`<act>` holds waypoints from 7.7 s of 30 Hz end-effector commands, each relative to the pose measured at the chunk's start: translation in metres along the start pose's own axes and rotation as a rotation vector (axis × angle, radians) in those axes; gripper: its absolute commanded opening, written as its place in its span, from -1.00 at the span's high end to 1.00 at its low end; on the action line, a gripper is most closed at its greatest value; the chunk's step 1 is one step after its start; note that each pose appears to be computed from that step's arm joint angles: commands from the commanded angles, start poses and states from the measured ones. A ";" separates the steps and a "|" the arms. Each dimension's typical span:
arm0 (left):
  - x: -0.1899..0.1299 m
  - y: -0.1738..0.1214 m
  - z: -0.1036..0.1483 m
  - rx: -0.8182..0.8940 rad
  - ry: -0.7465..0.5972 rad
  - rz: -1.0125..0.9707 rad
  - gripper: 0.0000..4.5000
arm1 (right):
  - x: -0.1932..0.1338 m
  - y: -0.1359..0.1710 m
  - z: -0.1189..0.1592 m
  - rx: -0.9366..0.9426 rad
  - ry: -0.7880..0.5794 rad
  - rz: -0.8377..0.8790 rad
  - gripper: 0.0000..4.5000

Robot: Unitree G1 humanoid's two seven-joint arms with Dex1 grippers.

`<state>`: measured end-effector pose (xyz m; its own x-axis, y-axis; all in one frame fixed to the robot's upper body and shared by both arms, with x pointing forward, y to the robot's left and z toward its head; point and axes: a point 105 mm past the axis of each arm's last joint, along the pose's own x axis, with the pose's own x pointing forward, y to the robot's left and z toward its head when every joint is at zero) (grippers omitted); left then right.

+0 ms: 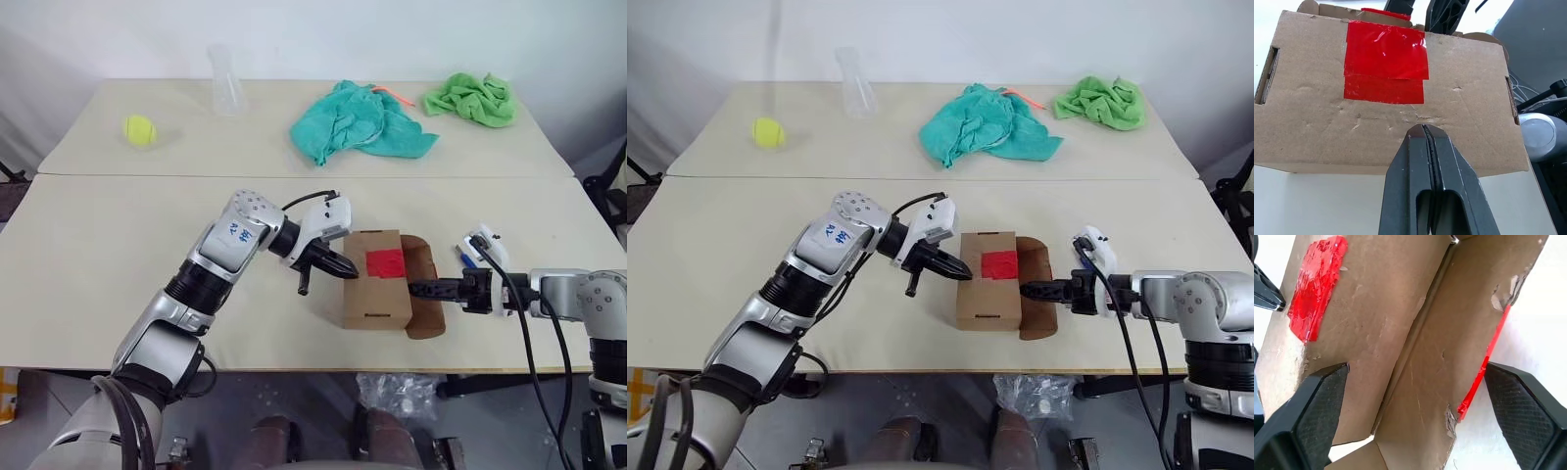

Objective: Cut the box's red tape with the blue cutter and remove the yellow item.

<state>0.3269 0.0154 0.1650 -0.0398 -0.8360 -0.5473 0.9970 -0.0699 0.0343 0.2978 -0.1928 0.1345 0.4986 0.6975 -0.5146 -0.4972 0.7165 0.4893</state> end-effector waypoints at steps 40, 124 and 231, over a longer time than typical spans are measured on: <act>0.017 0.023 0.008 -0.052 -0.112 0.069 1.00 | -0.049 0.079 0.062 -0.336 -0.127 -0.243 0.99; 0.000 0.027 -0.025 -0.071 -0.001 0.030 1.00 | -0.039 0.050 0.043 -0.366 -0.271 -0.402 -0.33; -0.217 0.053 -0.056 -0.259 0.252 0.980 -0.14 | -0.105 0.068 0.054 -0.890 -0.551 0.093 -1.00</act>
<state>0.3978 0.2205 0.2240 0.7590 -0.3176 -0.5684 0.5822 0.7217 0.3743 0.2511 -0.2166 0.2533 0.5848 0.8108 -0.0250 -0.7850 0.5579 -0.2694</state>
